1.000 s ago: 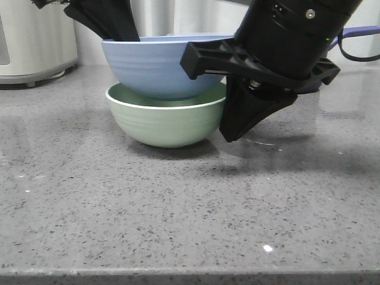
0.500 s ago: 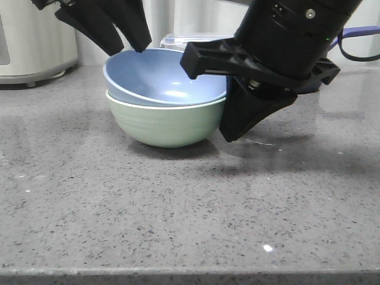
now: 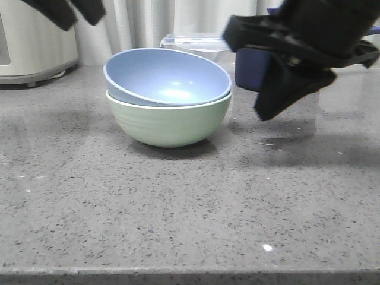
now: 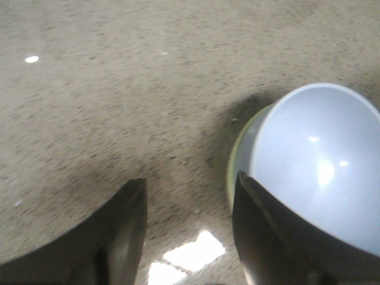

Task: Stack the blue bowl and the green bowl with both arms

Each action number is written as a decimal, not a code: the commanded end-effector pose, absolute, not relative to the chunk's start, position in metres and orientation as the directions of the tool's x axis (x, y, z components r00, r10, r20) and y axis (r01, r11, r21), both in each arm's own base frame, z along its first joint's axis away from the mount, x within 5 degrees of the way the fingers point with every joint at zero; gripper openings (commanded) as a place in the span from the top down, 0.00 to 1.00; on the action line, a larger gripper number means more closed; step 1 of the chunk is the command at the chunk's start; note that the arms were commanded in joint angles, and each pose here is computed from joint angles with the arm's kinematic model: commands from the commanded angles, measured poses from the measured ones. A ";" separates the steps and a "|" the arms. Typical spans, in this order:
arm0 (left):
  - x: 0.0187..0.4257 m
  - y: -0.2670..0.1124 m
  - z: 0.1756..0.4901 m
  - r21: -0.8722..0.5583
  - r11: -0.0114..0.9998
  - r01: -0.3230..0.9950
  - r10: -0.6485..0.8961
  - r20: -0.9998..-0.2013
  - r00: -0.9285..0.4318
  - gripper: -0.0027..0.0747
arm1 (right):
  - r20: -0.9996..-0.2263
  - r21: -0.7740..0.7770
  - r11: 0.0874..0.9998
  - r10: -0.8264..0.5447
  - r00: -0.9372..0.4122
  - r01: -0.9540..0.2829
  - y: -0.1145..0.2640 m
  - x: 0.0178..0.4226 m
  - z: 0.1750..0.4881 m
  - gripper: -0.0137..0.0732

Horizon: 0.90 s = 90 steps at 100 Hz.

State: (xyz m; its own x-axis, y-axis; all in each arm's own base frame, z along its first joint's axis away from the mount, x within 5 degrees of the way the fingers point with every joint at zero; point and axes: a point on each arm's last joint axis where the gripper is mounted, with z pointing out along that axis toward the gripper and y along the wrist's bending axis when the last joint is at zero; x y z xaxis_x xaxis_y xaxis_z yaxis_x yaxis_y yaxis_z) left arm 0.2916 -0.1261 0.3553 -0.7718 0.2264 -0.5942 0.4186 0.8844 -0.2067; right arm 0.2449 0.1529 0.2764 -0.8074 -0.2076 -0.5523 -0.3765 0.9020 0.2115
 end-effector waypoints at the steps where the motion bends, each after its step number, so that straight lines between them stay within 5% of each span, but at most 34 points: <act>1: 0.276 -0.110 0.376 -0.198 0.898 0.394 0.154 -0.696 -0.701 0.53 | -0.633 0.221 0.907 -0.147 -0.760 -0.359 0.138 0.242 0.297 0.92; 14: 0.255 -0.088 0.373 -0.184 0.920 0.346 0.109 -0.728 -0.677 0.57 | -0.653 0.211 0.924 -0.111 -0.750 -0.320 0.118 0.234 0.301 0.92; 52: 0.189 -0.039 0.362 -0.137 0.966 0.217 0.018 -0.806 -0.592 0.99 | -0.749 0.194 0.945 -0.031 -0.662 -0.264 0.079 0.199 0.318 0.92; 90: 0.134 -0.023 0.341 -0.101 0.980 0.169 -0.022 -0.909 -0.417 0.99 | -0.859 0.153 0.945 -0.017 -0.512 -0.289 0.059 0.156 0.327 0.92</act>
State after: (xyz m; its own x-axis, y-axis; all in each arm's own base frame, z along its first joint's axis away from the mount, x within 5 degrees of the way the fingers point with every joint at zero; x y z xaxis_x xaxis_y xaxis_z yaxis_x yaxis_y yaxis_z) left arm 0.1416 -0.0257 0.3283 -0.5488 0.0138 -0.8358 0.1795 0.9785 -0.1017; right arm 0.1618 0.0639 0.3104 -0.6305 -0.0434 -0.7750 -0.2739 0.9466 0.1698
